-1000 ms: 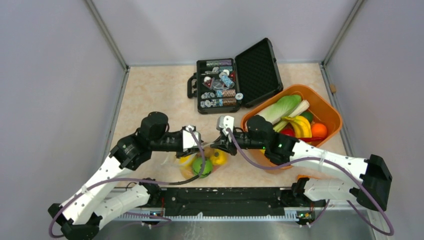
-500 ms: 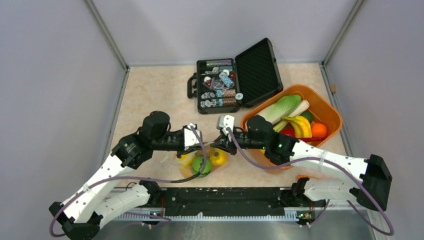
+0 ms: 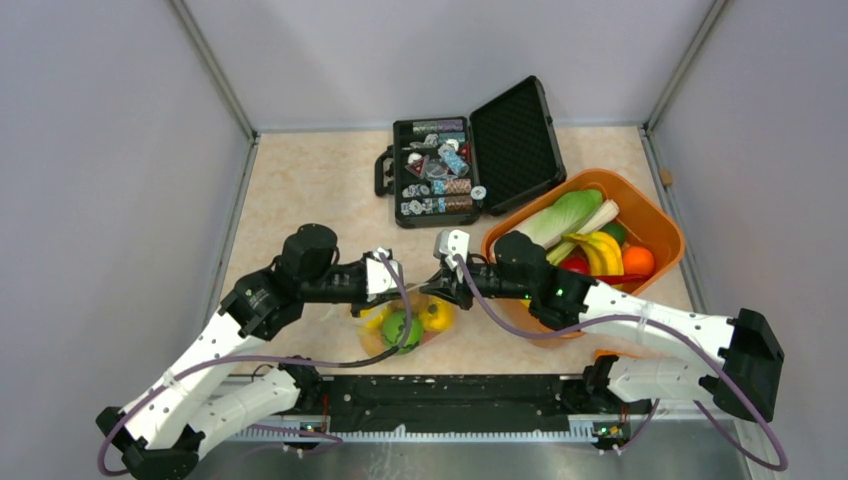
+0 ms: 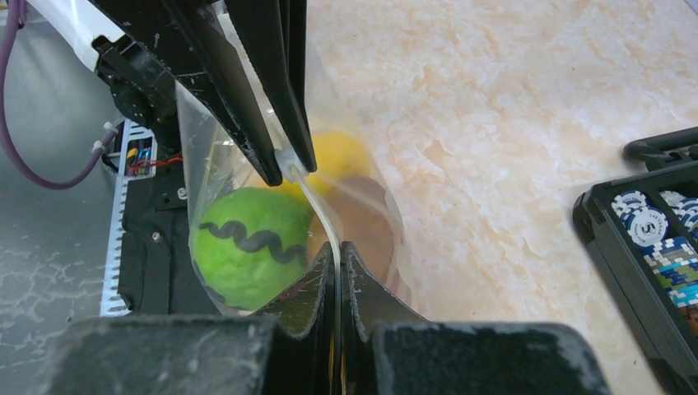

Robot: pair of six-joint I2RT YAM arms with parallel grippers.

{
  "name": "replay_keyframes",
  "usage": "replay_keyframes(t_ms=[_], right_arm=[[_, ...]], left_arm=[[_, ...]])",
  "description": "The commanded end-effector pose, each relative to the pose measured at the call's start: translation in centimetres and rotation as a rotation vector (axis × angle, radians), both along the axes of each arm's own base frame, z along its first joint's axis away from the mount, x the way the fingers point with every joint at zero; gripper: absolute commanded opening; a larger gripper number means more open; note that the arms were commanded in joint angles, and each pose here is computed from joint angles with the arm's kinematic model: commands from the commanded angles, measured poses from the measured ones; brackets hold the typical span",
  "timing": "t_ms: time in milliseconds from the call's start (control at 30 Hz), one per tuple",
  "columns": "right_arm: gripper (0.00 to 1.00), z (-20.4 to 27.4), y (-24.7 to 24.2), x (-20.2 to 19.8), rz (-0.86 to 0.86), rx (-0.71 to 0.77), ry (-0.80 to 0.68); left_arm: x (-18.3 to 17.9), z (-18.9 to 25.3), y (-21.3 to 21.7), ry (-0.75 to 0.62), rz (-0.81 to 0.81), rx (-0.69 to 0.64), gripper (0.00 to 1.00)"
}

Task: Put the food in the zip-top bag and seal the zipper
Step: Zip the zipper food storage bag at the center of the board.

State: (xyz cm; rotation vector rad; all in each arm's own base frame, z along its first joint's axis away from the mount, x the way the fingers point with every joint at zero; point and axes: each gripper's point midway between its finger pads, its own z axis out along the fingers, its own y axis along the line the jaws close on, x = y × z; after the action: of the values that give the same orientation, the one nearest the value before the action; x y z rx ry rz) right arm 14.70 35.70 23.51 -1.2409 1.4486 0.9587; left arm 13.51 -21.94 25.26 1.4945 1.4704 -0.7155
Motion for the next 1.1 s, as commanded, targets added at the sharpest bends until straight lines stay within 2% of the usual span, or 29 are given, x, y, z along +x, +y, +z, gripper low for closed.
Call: replay_keyframes(t_ms=[0,67,267,333,433,500,867,1067], right_arm=[[0.0,2.0,0.2,0.6,-0.025,0.065,-0.03],[0.0,2.0,0.2,0.6,-0.025,0.067,-0.031],[0.0,2.0,0.2,0.7,-0.027,0.067,-0.031],[0.0,2.0,0.3,0.6,-0.025,0.066,-0.03],[0.0,1.8,0.3,0.7,-0.025,0.06,-0.03],[0.0,1.7,0.3,0.7,-0.028,0.058,-0.029],[0.0,1.4,-0.4,0.6,-0.045,0.046,-0.022],[0.0,1.6,-0.2,0.5,-0.034,0.057,-0.021]], left_arm=[[-0.2,1.2,0.2,-0.01,0.002,-0.015,0.2],[-0.2,1.1,0.1,-0.006,-0.003,-0.013,0.25],[0.1,1.3,-0.1,-0.007,0.006,-0.026,0.26],[0.1,1.3,-0.2,-0.006,0.007,-0.029,0.23],[0.7,1.0,-0.1,-0.007,0.034,-0.016,0.06],[0.8,0.7,0.1,-0.007,0.04,0.0,0.0],[0.8,0.9,2.2,-0.077,0.107,0.032,0.0],[0.6,0.7,2.4,-0.072,0.105,0.043,0.0]])
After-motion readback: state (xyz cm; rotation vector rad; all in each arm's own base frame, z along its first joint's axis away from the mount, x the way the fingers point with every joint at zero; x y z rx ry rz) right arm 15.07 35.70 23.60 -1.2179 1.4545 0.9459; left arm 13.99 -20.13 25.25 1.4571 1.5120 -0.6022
